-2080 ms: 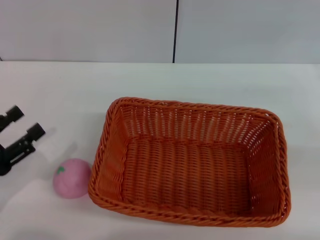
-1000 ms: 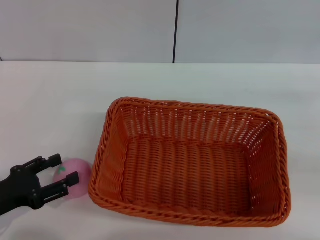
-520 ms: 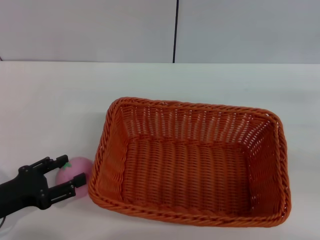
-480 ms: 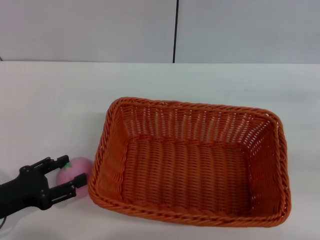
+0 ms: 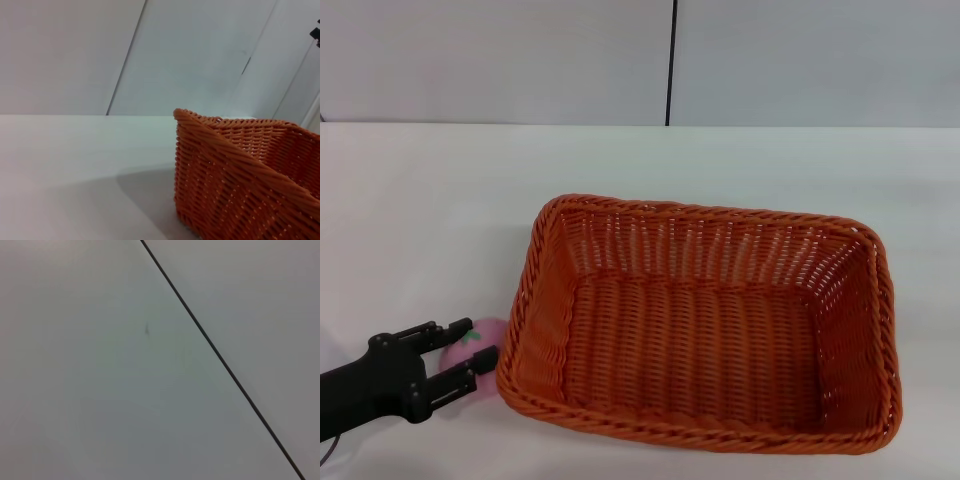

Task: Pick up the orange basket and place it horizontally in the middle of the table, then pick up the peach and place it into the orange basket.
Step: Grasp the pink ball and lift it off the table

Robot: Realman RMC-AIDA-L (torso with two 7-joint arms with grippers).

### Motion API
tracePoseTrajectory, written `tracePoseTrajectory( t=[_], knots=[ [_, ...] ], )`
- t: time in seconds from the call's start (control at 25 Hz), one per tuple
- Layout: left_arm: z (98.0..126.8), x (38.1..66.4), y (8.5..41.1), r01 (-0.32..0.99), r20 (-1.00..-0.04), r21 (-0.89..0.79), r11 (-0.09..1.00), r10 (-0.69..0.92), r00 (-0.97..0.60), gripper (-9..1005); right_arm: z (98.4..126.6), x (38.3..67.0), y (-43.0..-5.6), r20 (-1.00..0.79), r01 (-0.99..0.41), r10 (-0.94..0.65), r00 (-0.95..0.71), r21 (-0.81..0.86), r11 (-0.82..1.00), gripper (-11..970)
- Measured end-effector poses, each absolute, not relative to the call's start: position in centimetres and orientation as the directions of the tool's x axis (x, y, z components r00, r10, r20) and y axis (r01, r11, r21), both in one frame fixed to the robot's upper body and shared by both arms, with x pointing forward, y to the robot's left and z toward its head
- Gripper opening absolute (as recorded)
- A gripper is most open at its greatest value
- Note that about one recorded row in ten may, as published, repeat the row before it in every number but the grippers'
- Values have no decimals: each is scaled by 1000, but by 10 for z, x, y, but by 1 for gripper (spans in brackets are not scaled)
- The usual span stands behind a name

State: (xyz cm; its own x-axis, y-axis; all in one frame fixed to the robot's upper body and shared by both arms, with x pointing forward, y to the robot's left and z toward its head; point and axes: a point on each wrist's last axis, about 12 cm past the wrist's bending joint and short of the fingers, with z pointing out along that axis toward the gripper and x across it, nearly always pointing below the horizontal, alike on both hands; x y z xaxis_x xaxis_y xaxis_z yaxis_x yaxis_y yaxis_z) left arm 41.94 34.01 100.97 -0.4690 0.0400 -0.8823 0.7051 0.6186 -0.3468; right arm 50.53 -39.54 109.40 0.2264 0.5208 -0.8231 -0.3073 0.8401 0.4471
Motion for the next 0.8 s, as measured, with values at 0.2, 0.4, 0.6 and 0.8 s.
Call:
tracePoseTrajectory(
  t=[0.2, 0.4, 0.6, 0.8],
  knots=[
    [1010, 420, 340, 705, -883, -345, 619, 41, -468, 572, 1094, 505, -397, -822, -302, 521, 231, 448, 841, 555],
    [1010, 420, 341, 705, -883, -343, 621, 42, -467, 344, 1094, 506, -396, -817, -300, 527, 233, 455, 838, 555],
    [1011, 421, 342, 705, -884, -341, 622, 42, -465, 270, 1093, 508, -396, -818, -293, 528, 228, 459, 839, 556],
    [1012, 421, 343, 699, -889, -340, 629, 28, -457, 241, 1093, 509, -396, -819, -290, 527, 226, 460, 839, 555]
  ],
)
